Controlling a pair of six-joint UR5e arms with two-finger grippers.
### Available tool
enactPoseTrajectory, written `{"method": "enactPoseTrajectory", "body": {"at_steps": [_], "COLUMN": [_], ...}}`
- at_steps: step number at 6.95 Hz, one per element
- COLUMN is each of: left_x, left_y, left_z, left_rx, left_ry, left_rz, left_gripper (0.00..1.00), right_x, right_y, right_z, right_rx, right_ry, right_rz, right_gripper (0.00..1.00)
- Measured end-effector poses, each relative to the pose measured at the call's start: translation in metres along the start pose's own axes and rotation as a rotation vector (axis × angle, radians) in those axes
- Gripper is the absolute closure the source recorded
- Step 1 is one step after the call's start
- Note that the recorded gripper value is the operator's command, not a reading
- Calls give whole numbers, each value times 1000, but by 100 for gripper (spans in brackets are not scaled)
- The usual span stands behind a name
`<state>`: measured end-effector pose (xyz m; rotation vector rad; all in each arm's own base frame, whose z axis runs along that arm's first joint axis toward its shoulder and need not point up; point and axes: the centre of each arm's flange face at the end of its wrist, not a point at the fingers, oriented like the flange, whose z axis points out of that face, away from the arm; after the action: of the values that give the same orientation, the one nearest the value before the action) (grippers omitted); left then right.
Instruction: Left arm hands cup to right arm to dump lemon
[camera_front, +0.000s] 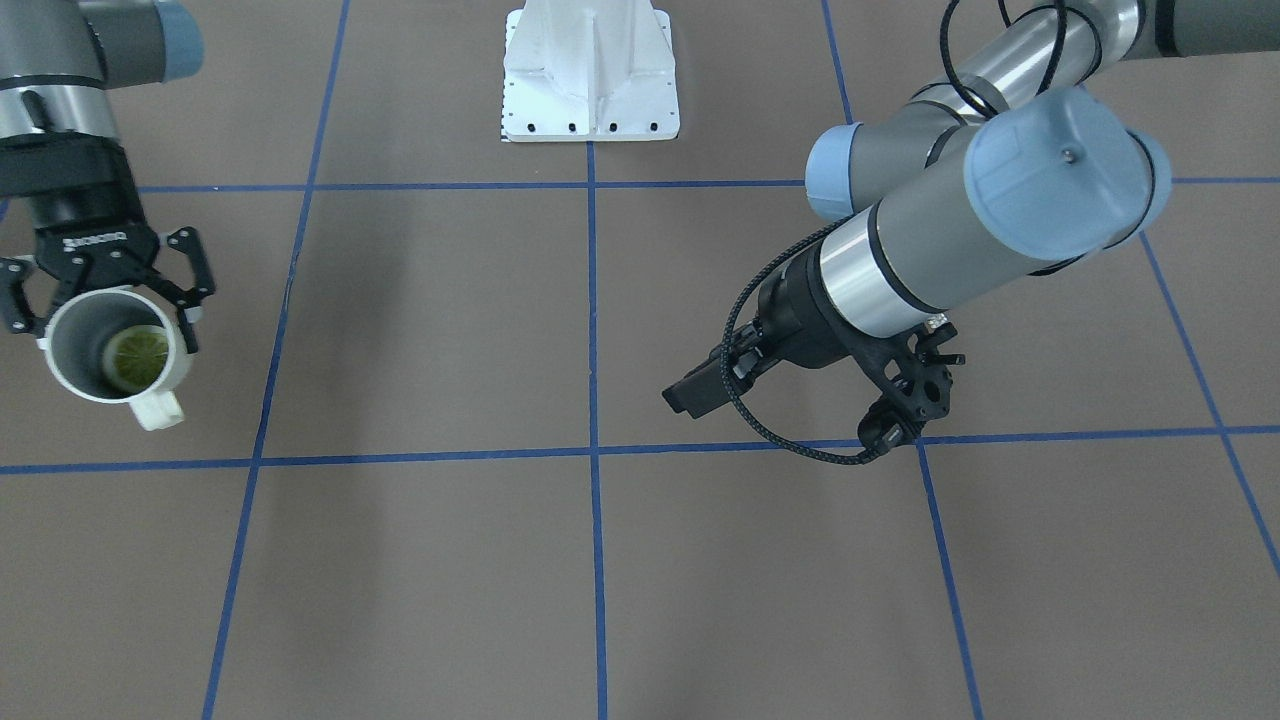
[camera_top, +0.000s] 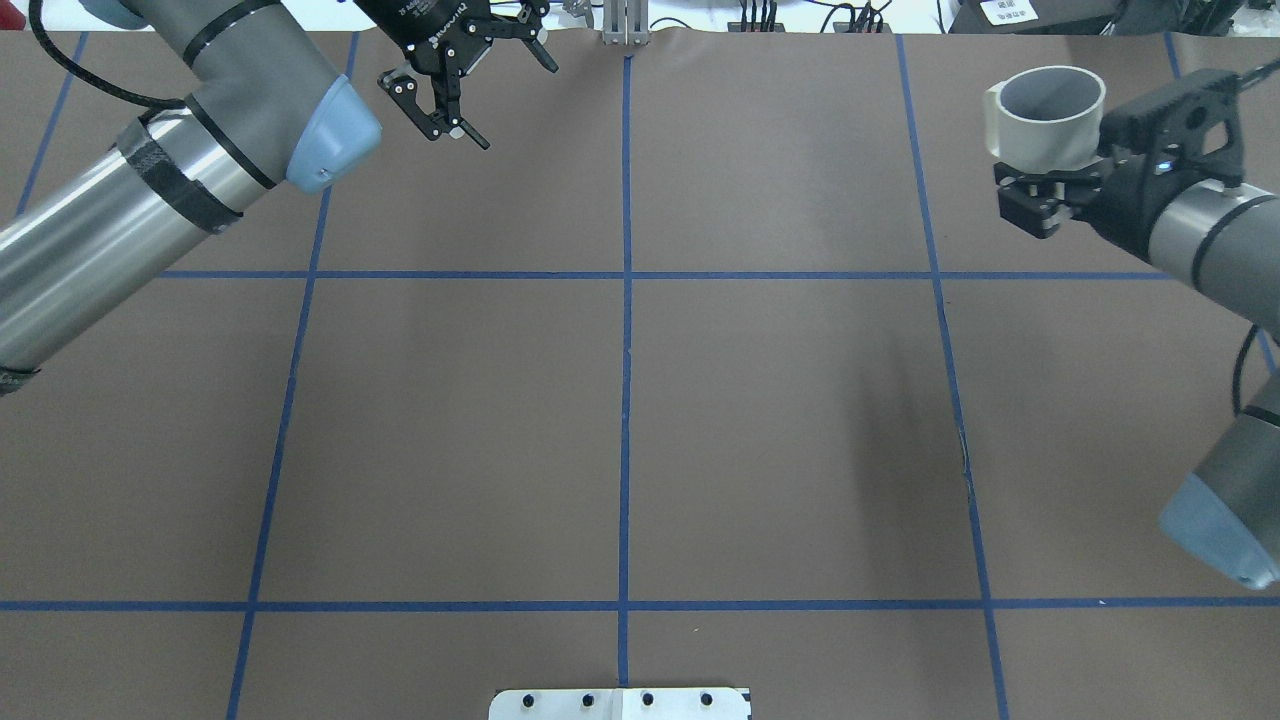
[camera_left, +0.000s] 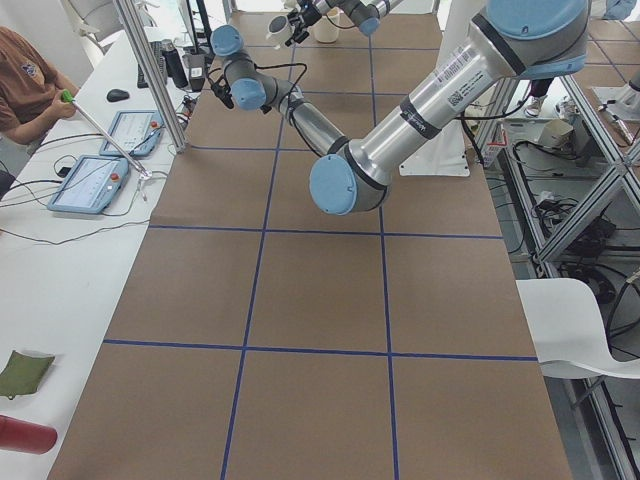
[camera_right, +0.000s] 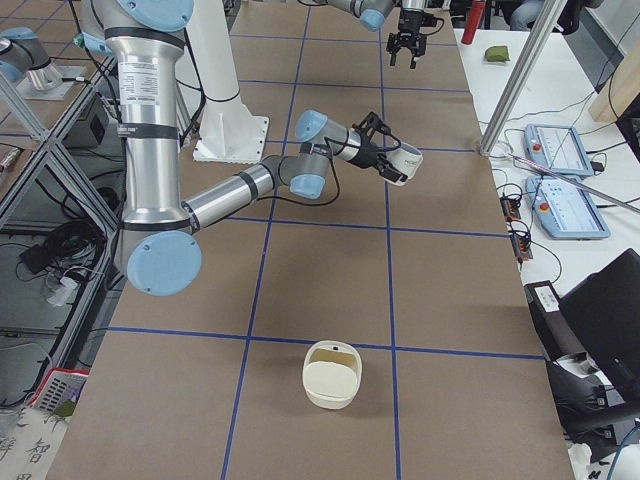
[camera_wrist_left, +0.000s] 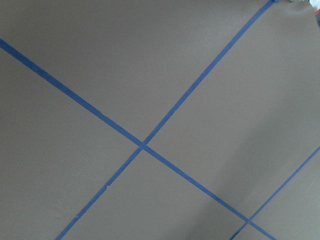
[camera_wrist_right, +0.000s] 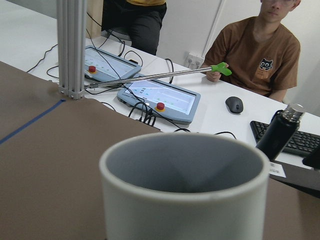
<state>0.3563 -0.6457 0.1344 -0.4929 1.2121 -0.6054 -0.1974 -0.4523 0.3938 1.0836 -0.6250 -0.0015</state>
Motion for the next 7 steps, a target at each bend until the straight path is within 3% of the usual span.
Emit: {"method": "enactPoseTrajectory", "body": {"at_steps": [2, 3, 4, 6, 7], "left_x": [-6, -8, -9, -8, -8], "left_y": [-9, -13, -12, -10, -10], "left_z": [-7, -8, -10, -13, -13], "left_rx": [11, 14, 15, 15, 15], "left_ry": [4, 4, 7, 11, 12], "left_rz": [-11, -15, -13, -9, -9], "left_gripper": [0, 0, 0, 0, 0], "right_x": [76, 103, 135, 203, 224], "right_y": [40, 65, 105, 197, 224], "right_z": [-38, -54, -66, -87, -98], "right_rx": [61, 92, 128, 193, 210], "right_ry": [51, 51, 34, 1, -21], "right_rz": [45, 118, 236, 369, 451], "right_gripper": [93, 93, 93, 93, 93]}}
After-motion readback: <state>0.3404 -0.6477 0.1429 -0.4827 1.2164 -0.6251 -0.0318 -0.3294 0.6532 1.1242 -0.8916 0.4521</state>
